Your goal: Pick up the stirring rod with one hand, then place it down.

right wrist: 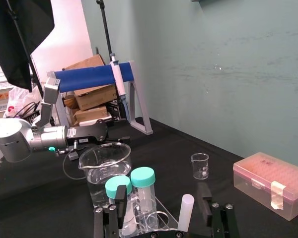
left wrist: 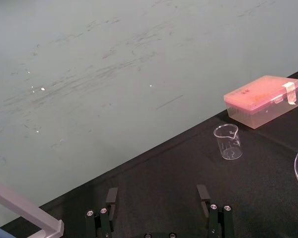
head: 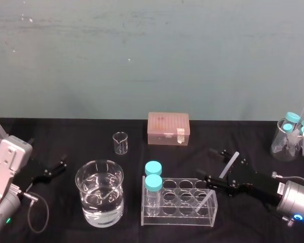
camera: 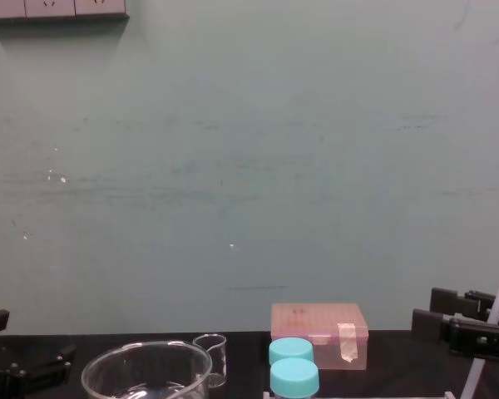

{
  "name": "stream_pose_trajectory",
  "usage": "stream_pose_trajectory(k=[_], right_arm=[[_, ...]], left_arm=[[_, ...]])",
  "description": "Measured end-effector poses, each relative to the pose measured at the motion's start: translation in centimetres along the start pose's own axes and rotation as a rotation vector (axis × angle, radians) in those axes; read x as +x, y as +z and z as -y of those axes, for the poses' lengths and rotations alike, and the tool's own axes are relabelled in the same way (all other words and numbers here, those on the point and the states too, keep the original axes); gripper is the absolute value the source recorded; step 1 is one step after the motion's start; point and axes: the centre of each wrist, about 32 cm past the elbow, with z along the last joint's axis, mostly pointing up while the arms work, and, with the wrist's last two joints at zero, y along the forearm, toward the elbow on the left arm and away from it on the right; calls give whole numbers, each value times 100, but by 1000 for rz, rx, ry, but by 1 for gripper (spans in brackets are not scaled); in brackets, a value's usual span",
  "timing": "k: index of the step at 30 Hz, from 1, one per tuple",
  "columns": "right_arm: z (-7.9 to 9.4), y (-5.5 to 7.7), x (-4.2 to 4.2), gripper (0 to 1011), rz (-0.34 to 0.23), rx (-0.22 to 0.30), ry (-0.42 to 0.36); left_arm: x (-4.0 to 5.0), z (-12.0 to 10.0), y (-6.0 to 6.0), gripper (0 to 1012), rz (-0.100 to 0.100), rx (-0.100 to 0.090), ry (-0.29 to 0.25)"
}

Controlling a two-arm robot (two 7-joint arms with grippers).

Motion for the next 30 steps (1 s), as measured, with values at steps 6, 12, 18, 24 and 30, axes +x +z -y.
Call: stream_pose_trajectory(k=[6,12,18,24,30], right_arm=[[0,5,1,1003,1,3,0],[10,183,2,1003,46,82,-17],[14,474,21,1003,111,187,-48],[-6,732,40,1003,177,259,-139],[-91,798,-4,1003,224,250,-398]], left_arm=[[0,0,0,1005,0,0,0],[0,0,0,1005,0,0,0],[0,0,0,1005,0,0,0],[0,0,0,1005,0,0,0],[0,0,0,1005,0,0,0]])
